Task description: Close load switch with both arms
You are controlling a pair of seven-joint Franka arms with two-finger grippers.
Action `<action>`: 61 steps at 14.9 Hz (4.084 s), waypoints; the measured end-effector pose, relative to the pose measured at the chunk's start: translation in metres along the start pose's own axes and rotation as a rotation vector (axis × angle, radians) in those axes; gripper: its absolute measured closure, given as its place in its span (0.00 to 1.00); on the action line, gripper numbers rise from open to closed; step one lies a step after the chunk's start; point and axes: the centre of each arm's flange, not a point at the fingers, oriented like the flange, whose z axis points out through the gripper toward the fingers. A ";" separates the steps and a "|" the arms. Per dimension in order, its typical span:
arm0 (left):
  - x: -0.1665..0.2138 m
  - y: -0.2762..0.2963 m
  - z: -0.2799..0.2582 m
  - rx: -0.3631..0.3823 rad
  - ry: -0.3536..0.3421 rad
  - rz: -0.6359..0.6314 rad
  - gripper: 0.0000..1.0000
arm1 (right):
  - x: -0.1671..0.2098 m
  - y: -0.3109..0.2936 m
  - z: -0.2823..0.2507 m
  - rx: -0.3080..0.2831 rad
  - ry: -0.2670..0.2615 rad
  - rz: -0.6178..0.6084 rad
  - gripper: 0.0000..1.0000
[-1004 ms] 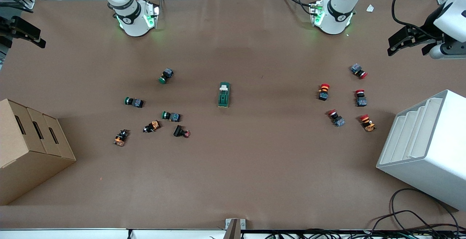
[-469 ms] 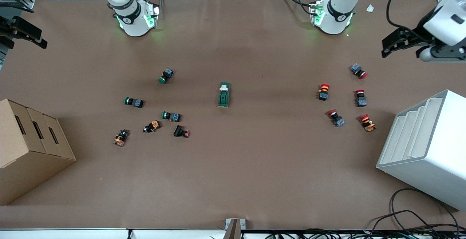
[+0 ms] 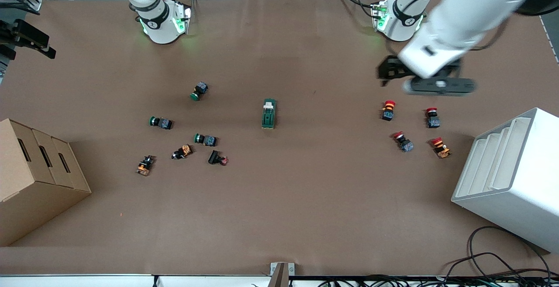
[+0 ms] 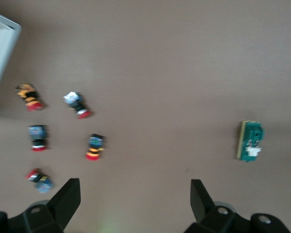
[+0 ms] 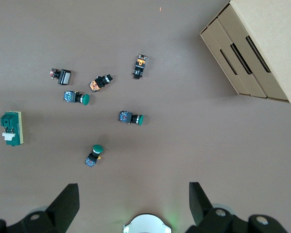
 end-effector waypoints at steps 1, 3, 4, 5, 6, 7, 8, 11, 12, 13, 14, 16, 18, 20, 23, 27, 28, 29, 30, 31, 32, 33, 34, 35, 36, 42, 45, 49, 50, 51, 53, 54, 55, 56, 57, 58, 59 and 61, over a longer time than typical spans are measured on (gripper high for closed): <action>-0.006 0.022 0.012 0.008 0.012 -0.021 0.00 | 0.000 0.000 0.000 0.000 -0.001 -0.001 0.00; -0.024 0.068 0.041 0.006 0.036 -0.074 0.00 | -0.001 0.000 0.000 -0.001 -0.005 0.000 0.00; -0.035 0.090 0.057 0.010 0.047 -0.100 0.00 | -0.001 0.001 0.001 -0.002 -0.006 0.000 0.00; -0.047 0.110 0.072 0.025 0.064 -0.121 0.00 | -0.001 0.001 0.001 -0.002 -0.006 0.000 0.00; -0.060 0.131 0.087 0.048 0.083 -0.136 0.00 | -0.001 0.001 0.001 -0.003 -0.007 -0.001 0.00; -0.073 0.152 0.102 0.069 0.102 -0.152 0.00 | -0.001 0.001 0.001 -0.006 -0.008 -0.002 0.00; -0.084 0.171 0.116 0.081 0.117 -0.169 0.00 | -0.001 0.001 0.001 -0.009 -0.008 -0.003 0.00; -0.117 0.219 0.157 0.109 0.163 -0.193 0.00 | -0.001 0.001 0.001 -0.012 -0.011 -0.006 0.00; -0.129 0.233 0.172 0.125 0.183 -0.197 0.00 | -0.002 0.001 0.001 -0.012 -0.015 -0.006 0.00; -0.143 0.248 0.188 0.139 0.207 -0.209 0.00 | -0.002 0.001 0.002 -0.012 -0.021 -0.006 0.00; -0.155 0.261 0.204 0.150 0.234 -0.223 0.00 | -0.003 0.001 0.002 -0.012 -0.024 -0.006 0.00; -0.179 0.281 0.237 0.181 0.285 -0.215 0.00 | -0.003 0.001 0.001 -0.012 -0.023 -0.007 0.00; -0.201 0.297 0.271 0.213 0.356 -0.204 0.01 | -0.003 0.001 -0.002 -0.013 -0.012 -0.006 0.00; -0.221 0.310 0.304 0.227 0.434 -0.192 0.02 | -0.002 0.002 -0.002 -0.013 -0.008 -0.005 0.00; -0.252 0.327 0.351 0.213 0.530 -0.184 0.04 | 0.014 0.003 0.015 -0.013 -0.031 -0.003 0.00; -0.288 0.334 0.412 0.174 0.715 -0.152 0.04 | 0.058 0.007 0.062 -0.017 -0.053 0.001 0.00; -0.294 0.331 0.425 0.158 0.762 -0.137 0.04 | 0.066 0.008 0.073 -0.018 -0.071 0.002 0.00; -0.299 0.327 0.438 0.143 0.805 -0.120 0.04 | 0.072 0.009 0.085 -0.019 -0.091 0.005 0.00; -0.301 0.322 0.448 0.127 0.842 -0.106 0.04 | 0.077 0.011 0.095 -0.019 -0.110 0.008 0.00; -0.303 0.317 0.456 0.110 0.874 -0.095 0.04 | 0.081 0.013 0.103 -0.020 -0.126 0.016 0.00; -0.304 0.313 0.462 0.092 0.901 -0.084 0.04 | 0.083 0.013 0.109 -0.019 -0.139 0.034 0.00; -0.306 0.310 0.466 0.073 0.928 -0.071 0.04 | 0.084 0.011 0.114 -0.016 -0.147 0.074 0.00; -0.307 0.307 0.469 0.050 0.956 -0.054 0.04 | 0.085 0.006 0.117 -0.003 -0.153 0.131 0.00; -0.308 0.304 0.472 0.029 0.982 -0.034 0.04 | 0.085 -0.005 0.120 0.022 -0.161 0.189 0.00; -0.308 0.301 0.476 0.011 1.005 -0.018 0.04 | 0.085 -0.019 0.125 0.046 -0.172 0.242 0.00; -0.300 0.289 0.501 -0.050 1.115 0.052 0.04 | 0.085 -0.136 0.177 0.068 -0.174 0.514 0.00; -0.293 0.285 0.506 -0.043 1.131 0.064 0.04 | 0.067 -0.220 0.212 0.061 -0.151 0.623 0.00; -0.288 0.280 0.516 -0.034 1.161 0.068 0.03 | 0.036 -0.296 0.267 0.086 -0.128 0.719 0.00; -0.289 0.278 0.520 -0.037 1.163 0.063 0.01 | 0.029 -0.310 0.281 0.084 -0.125 0.738 0.00; -0.290 0.277 0.525 -0.037 1.163 0.062 0.01 | 0.022 -0.325 0.295 0.078 -0.123 0.755 0.00; -0.291 0.275 0.530 -0.035 1.158 0.062 0.00 | 0.010 -0.358 0.323 0.077 -0.111 0.793 0.00; -0.292 0.275 0.532 -0.034 1.156 0.063 0.00 | 0.003 -0.377 0.338 0.084 -0.099 0.820 0.00; -0.292 0.275 0.532 -0.033 1.156 0.063 0.00 | -0.004 -0.396 0.354 0.091 -0.087 0.841 0.00; -0.292 0.275 0.533 -0.033 1.157 0.064 0.00 | -0.011 -0.412 0.370 0.096 -0.079 0.857 0.00; -0.292 0.275 0.533 -0.033 1.158 0.066 0.00 | -0.017 -0.425 0.385 0.100 -0.071 0.872 0.00; -0.292 0.275 0.533 -0.033 1.159 0.067 0.00 | -0.022 -0.435 0.399 0.103 -0.065 0.886 0.00; -0.293 0.275 0.533 -0.033 1.160 0.068 0.00 | -0.026 -0.443 0.412 0.103 -0.061 0.895 0.00; -0.293 0.275 0.534 -0.032 1.163 0.069 0.00 | -0.030 -0.451 0.431 0.102 -0.055 0.902 0.00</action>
